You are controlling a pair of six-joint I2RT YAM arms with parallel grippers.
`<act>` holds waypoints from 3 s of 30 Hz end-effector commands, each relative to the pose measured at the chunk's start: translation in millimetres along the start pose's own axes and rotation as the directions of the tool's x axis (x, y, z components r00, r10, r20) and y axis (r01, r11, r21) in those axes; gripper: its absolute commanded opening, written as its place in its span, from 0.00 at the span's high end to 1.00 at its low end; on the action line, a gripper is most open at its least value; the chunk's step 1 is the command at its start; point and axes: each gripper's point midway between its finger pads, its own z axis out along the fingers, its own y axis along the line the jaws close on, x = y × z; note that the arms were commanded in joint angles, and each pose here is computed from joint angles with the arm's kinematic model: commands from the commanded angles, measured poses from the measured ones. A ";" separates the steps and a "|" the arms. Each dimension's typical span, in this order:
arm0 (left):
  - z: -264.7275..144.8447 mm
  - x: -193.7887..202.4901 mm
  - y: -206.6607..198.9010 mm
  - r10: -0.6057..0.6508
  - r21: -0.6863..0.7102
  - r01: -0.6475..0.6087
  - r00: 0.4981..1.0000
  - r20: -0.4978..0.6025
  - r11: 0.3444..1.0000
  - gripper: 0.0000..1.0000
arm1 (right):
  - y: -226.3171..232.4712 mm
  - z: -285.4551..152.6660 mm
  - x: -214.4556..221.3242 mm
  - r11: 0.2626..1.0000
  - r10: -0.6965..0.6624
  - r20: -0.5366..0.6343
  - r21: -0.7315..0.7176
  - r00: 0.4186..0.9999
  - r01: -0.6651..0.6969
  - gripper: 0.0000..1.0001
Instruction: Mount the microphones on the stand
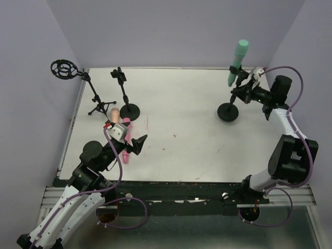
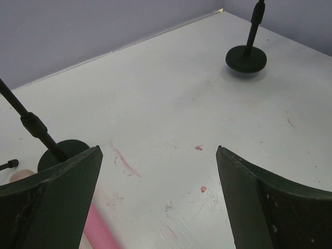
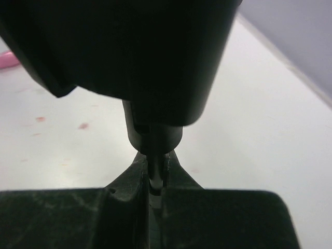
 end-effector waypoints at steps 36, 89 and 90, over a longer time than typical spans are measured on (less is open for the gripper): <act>-4.0 -12.2 -1.2 0.000 0.006 -0.001 0.999 0.053 1.000 0.01 | -167.0 -87.2 36.2 0.774 0.033 0.055 0.630 0.998 -0.060 0.13; 107.3 -19.5 165.2 0.012 -0.291 0.023 0.993 0.120 0.956 0.11 | 88.2 -84.6 28.9 0.879 0.476 -0.004 0.052 0.880 -0.475 0.10; 111.1 -15.5 171.8 0.017 -0.306 0.022 0.992 0.124 0.952 0.11 | 88.0 -84.6 28.4 0.879 0.474 -0.004 0.053 0.880 -0.473 0.10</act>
